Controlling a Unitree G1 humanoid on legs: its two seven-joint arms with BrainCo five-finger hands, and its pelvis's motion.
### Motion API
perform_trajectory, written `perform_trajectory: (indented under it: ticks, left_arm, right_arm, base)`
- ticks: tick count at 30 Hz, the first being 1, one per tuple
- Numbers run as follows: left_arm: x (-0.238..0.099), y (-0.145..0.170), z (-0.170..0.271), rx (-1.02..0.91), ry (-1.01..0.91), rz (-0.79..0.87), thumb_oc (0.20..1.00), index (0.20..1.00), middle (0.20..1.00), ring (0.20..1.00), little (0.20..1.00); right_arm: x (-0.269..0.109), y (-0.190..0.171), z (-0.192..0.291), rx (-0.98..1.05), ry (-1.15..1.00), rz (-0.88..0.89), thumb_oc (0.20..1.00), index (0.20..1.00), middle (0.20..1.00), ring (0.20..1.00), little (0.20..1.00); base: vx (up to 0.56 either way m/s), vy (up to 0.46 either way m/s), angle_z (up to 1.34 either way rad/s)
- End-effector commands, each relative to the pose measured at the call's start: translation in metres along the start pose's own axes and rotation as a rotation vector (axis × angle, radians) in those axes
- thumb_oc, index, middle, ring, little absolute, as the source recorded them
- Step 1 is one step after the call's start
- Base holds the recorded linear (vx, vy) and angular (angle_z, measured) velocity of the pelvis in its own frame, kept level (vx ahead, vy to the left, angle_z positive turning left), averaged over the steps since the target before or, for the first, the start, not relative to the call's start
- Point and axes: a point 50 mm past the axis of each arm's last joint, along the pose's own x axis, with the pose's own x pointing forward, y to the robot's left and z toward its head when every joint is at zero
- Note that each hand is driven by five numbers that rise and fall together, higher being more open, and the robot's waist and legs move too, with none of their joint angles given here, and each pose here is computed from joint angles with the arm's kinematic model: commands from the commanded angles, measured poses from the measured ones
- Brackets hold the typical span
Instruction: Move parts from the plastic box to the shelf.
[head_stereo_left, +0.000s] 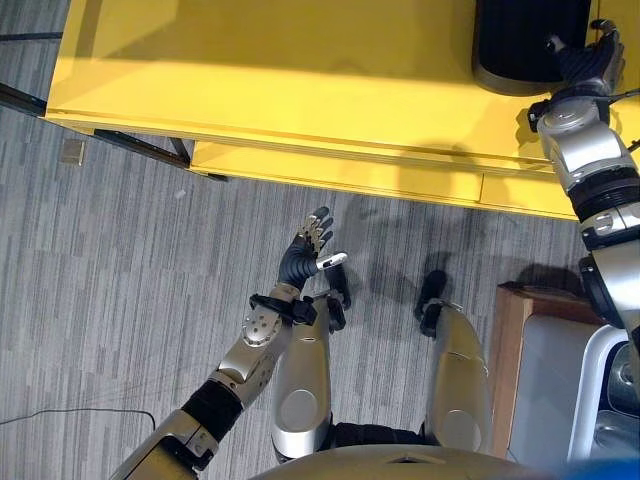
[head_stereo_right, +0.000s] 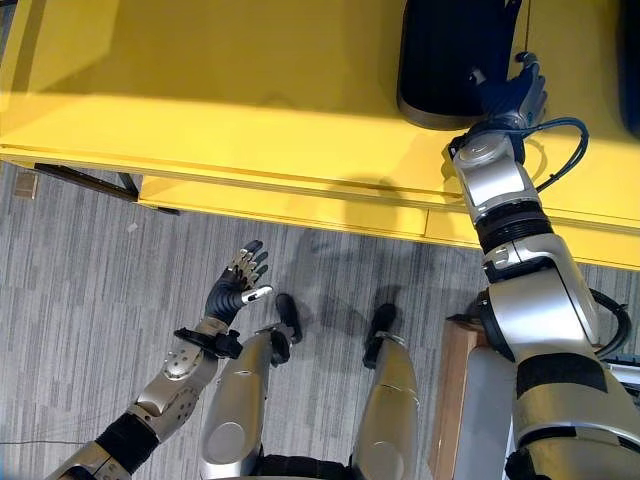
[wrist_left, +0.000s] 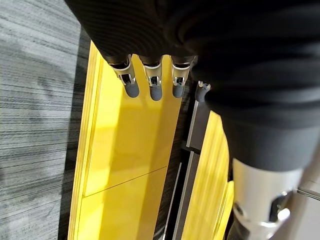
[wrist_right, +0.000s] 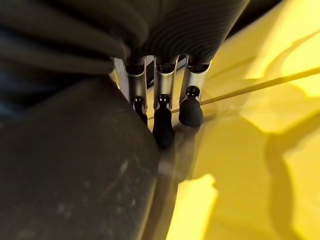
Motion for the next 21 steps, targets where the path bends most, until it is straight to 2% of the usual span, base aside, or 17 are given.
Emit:
perform_trajectory:
  ticks: [1,6,12,14,21]
  left_arm:
    - [-0.005,-0.023,0.007,-0.067,-0.051,-0.083,1.000,1.000,1.000,1.000,1.000]
    - [-0.007,-0.026,0.004,-0.063,-0.048,-0.090,1.000,1.000,1.000,1.000,1.000]
    - [-0.008,-0.026,0.001,-0.079,-0.041,-0.079,1.000,1.000,1.000,1.000,1.000]
    - [-0.014,-0.025,-0.003,-0.096,-0.014,-0.080,1.000,1.000,1.000,1.000,1.000]
    - [-0.021,-0.026,-0.008,-0.113,-0.017,-0.071,1.000,1.000,1.000,1.000,1.000]
  right_arm:
    - [0.011,-0.026,0.024,0.063,-0.097,-0.139,1.000,1.000,1.000,1.000,1.000]
    - [0.008,-0.031,0.034,0.062,-0.168,-0.209,1.000,1.000,1.000,1.000,1.000]
    - [-0.001,-0.036,0.054,0.167,-0.311,-0.267,1.000,1.000,1.000,1.000,1.000]
    - [-0.019,-0.043,0.074,0.342,-0.419,-0.270,1.000,1.000,1.000,1.000,1.000]
    - [-0.048,-0.050,0.092,0.411,-0.583,-0.260,1.000,1.000,1.000,1.000,1.000]
  base:
    - [0.01,0.034,-0.01]
    - [0.01,0.020,-0.01]
    - [0.01,0.022,-0.04]
    - [0.06,0.041,-0.03]
    - [0.03,0.018,-0.01]
